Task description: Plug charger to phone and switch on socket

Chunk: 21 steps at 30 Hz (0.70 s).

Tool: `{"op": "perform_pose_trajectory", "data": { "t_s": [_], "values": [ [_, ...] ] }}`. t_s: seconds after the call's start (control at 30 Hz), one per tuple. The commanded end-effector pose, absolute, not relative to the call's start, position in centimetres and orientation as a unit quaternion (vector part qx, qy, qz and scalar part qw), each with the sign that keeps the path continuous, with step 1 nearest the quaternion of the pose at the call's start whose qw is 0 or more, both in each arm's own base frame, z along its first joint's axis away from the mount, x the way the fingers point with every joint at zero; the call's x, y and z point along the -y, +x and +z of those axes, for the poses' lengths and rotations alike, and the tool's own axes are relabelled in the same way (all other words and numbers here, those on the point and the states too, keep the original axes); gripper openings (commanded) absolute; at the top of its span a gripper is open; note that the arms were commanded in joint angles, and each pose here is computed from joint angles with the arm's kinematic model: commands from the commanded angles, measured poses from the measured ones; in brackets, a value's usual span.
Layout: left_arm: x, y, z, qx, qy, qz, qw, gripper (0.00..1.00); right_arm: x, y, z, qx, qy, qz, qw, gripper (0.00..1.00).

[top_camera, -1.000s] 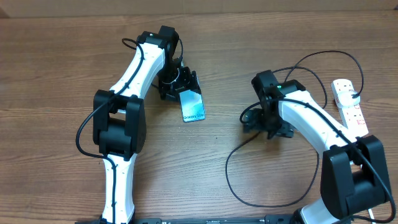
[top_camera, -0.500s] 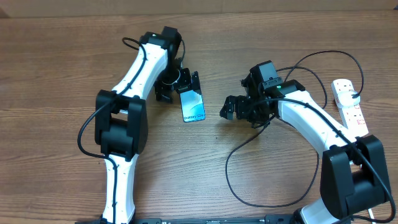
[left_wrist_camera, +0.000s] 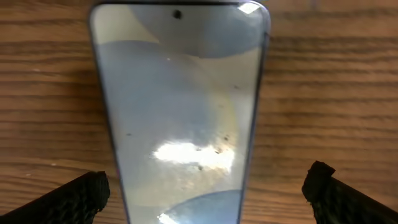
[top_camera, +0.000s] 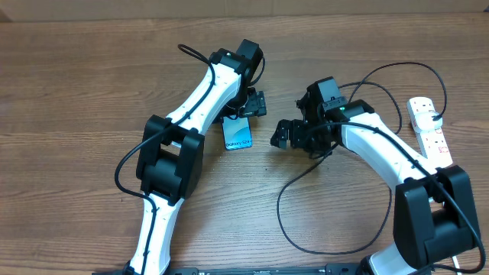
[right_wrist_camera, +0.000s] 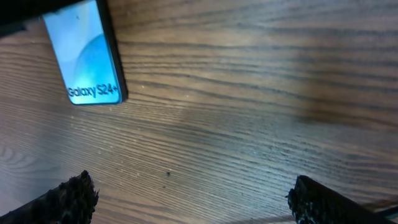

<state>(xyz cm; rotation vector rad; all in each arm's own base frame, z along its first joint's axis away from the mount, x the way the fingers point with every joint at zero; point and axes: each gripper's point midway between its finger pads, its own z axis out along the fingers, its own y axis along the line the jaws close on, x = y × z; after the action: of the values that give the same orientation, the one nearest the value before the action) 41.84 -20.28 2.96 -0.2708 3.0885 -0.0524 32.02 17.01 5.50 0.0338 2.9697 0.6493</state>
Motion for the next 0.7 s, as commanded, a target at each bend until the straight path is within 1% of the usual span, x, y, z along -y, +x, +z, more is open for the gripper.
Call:
{"op": "perform_pose_trajectory", "data": {
  "t_s": [0.0,0.47,0.53,0.63,0.67],
  "values": [
    [18.7,42.5,2.9,-0.993,-0.11,0.015,0.036,1.0,-16.9,31.9,5.6,-0.975,0.012,0.214,0.055,1.0],
    [17.9,40.5,-0.8,-0.994,-0.109,0.03,0.009,1.0,-17.0,32.2,5.7,-0.974,0.011,0.216,0.062,1.0],
    [17.7,40.2,-1.2,-0.994,-0.109,0.032,0.006,0.96,-17.0,32.2,5.7,-0.974,0.011,0.216,0.062,1.0],
    [17.6,40.0,-1.4,-0.994,-0.106,0.033,0.003,0.84,-17.0,32.2,5.7,-0.974,0.011,0.217,0.062,1.0],
    [17.7,40.0,-1.4,-0.994,-0.105,0.032,0.002,0.82,-17.1,32.2,5.7,-0.974,0.01,0.218,0.061,1.0]
  ]
}}
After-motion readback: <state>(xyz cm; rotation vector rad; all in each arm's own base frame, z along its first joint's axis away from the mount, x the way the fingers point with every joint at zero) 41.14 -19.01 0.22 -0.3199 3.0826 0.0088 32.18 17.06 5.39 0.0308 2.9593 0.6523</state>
